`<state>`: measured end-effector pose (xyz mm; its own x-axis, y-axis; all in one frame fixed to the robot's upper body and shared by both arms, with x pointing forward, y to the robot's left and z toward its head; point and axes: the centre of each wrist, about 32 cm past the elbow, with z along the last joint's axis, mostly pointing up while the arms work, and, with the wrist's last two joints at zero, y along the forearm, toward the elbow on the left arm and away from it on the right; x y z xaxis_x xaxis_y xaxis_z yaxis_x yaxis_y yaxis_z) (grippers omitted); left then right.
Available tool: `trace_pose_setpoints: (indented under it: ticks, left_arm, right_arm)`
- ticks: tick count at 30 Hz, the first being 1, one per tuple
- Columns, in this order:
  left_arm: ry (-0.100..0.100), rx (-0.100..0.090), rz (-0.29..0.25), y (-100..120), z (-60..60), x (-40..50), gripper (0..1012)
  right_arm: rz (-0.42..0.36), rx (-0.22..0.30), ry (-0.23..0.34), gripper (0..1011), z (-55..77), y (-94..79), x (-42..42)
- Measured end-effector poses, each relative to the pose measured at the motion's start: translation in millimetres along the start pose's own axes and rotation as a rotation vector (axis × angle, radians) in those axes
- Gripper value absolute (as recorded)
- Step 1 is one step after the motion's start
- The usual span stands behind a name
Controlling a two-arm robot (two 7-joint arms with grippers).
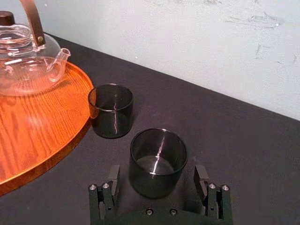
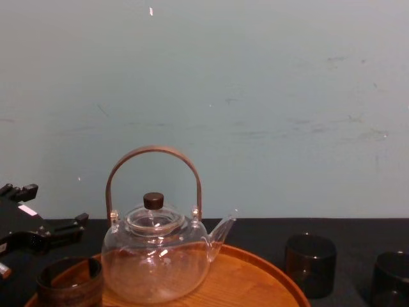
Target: Pick up the glass from the table and place it on the tray.
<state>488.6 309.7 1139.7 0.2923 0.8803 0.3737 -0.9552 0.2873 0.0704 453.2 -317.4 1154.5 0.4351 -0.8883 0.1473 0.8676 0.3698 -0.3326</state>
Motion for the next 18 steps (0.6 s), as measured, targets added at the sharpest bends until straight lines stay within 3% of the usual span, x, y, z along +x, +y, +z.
trace_pose_setpoints:
  ticks: [18]
  left_arm:
    - [0.0, 0.0, 0.0, 0.0, 0.1, 0.0, 1001]
  right_arm:
    - [0.021, -0.016, 0.013, 1002, 2.8, 22.0, 3.3]
